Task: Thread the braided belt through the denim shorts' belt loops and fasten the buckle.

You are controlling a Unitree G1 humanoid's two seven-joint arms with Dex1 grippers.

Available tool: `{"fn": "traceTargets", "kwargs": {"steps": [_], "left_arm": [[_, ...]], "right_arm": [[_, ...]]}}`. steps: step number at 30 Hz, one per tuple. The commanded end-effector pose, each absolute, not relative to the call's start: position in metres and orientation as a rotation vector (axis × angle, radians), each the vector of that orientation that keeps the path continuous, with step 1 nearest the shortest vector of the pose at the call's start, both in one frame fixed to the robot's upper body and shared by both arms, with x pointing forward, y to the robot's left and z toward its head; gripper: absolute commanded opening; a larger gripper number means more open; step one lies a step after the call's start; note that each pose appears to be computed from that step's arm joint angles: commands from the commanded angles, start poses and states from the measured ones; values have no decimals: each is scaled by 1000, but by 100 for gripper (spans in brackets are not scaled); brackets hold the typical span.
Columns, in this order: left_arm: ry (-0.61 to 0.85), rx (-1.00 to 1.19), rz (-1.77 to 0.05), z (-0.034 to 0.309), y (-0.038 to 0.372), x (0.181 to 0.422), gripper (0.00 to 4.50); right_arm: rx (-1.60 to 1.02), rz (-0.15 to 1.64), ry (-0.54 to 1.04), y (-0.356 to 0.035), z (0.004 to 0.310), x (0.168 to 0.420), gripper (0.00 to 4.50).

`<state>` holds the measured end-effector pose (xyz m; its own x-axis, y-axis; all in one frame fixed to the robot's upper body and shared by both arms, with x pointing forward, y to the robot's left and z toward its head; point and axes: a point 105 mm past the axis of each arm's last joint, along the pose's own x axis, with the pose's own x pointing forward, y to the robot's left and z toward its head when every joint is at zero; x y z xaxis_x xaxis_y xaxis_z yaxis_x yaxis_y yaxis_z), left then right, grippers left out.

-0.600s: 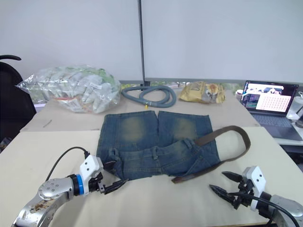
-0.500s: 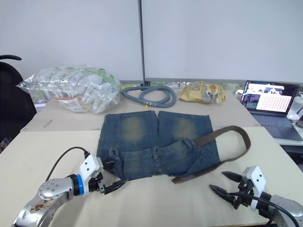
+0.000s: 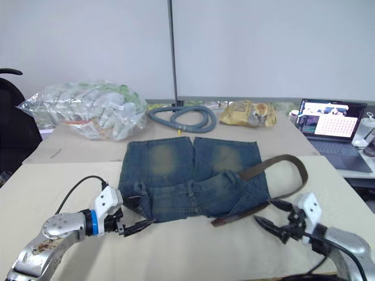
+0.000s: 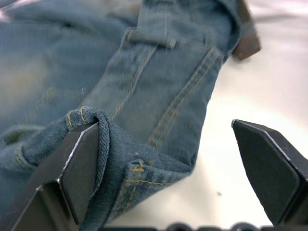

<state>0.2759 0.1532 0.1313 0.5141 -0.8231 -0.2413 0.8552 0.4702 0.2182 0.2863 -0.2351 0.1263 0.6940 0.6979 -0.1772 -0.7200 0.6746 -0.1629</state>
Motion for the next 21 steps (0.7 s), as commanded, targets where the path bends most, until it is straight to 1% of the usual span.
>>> {"fn": "traceTargets", "kwargs": {"steps": [1, 3, 5, 9, 11, 15, 18, 21], "left_arm": [[34, 349, -1092, 158, 153, 276, 449], [41, 355, -1135, 163, 152, 276, 449], [49, 370, -1179, 167, 150, 274, 449], [60, 386, -1250, 177, 147, 271, 449], [67, 407, -1275, 178, 146, 269, 449], [47, 418, -1276, 182, 145, 270, 449], [45, 420, -1277, 182, 143, 270, 449], [47, 419, -1278, 181, 143, 269, 450]], "right_arm": [[-313, 876, 108, -219, 140, 296, 450], [-435, 893, 115, -209, 140, 307, 450], [-566, 952, 144, -198, 137, 315, 450], [-589, 1156, 169, -167, 137, 314, 450], [-632, 1212, 229, -162, 129, 316, 450], [-671, 1224, 297, -155, 119, 327, 450], [-740, 1193, 383, -160, 103, 334, 450], [-729, 1146, 456, -169, 95, 338, 368]]}}
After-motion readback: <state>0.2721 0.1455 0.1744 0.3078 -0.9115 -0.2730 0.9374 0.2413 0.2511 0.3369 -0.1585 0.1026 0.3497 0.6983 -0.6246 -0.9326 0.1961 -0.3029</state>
